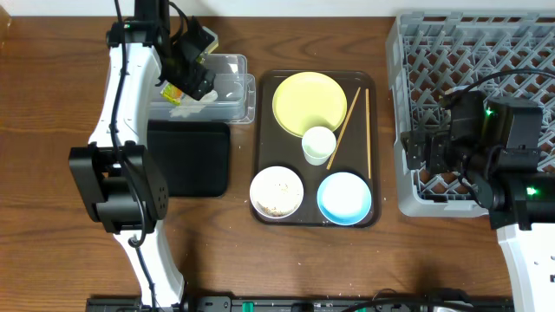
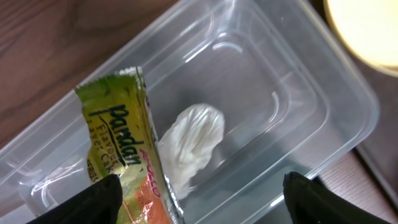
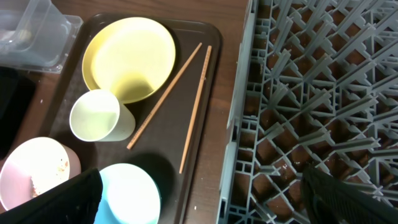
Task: Sort waste into correct bins and load items into the dishwasher rack
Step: 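Carry wrapper and tissue with left gripper into clear plastic bin, then grasp the white paper cup with the left gripper and lift, then hand the white cup from left gripper to right gripper, then place the white cup upside down in the dish rack with right gripper, then grasp the pink rice bowl rim with the left gripper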
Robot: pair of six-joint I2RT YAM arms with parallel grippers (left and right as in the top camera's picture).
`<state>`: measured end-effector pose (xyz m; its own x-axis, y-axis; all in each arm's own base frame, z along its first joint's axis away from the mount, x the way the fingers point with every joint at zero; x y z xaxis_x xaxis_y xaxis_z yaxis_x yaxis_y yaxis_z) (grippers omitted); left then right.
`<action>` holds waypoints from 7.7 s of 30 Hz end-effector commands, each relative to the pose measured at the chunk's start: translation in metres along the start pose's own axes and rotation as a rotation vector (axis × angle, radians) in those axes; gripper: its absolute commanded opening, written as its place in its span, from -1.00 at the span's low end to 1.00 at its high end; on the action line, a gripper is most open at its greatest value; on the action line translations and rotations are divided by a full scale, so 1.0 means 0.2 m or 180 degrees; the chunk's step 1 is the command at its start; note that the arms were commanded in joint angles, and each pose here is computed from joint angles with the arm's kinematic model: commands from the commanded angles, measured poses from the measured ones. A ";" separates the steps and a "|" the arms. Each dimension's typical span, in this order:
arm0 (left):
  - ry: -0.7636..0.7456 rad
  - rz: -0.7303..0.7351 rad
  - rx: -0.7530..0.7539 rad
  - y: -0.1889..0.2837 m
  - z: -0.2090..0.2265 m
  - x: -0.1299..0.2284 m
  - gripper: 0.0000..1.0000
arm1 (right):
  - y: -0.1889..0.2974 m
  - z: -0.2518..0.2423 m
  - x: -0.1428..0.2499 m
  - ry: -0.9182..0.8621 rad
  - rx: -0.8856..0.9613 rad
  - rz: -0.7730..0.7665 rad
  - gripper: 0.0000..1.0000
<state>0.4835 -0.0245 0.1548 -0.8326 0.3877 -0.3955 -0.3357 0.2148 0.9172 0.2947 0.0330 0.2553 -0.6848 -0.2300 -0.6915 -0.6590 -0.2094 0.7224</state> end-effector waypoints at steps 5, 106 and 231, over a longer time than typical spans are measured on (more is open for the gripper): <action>0.0639 -0.0554 -0.0129 0.50 -0.13 -0.12 0.77 | 0.03 0.08 -0.05 0.0062 -0.0313 -0.0146 0.99; 0.1411 0.0615 0.4443 0.57 -1.37 -0.10 -0.88 | -0.10 0.65 -0.48 0.0652 -0.3183 -0.1328 0.45; 0.1449 0.0829 0.0019 -0.33 -1.39 0.62 -0.32 | -0.01 -0.24 -0.06 -0.1094 -0.0027 0.1042 0.97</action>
<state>0.2857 -0.2430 0.0724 -0.9903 0.0513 -0.1294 -0.1159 0.2110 0.9706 0.3189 -0.0153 0.2603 -0.9220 0.0671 -0.3812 -0.3870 -0.1746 0.9054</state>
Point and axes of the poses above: each gripper's point midway between its finger pads, its own y axis back along the fingers, its own z axis along the line the jaws close on, x = y × z, the point moved 2 cm from there along y, back along the fingers, and after that the axes turned 11 degrees about y, right-handed, at the moved point
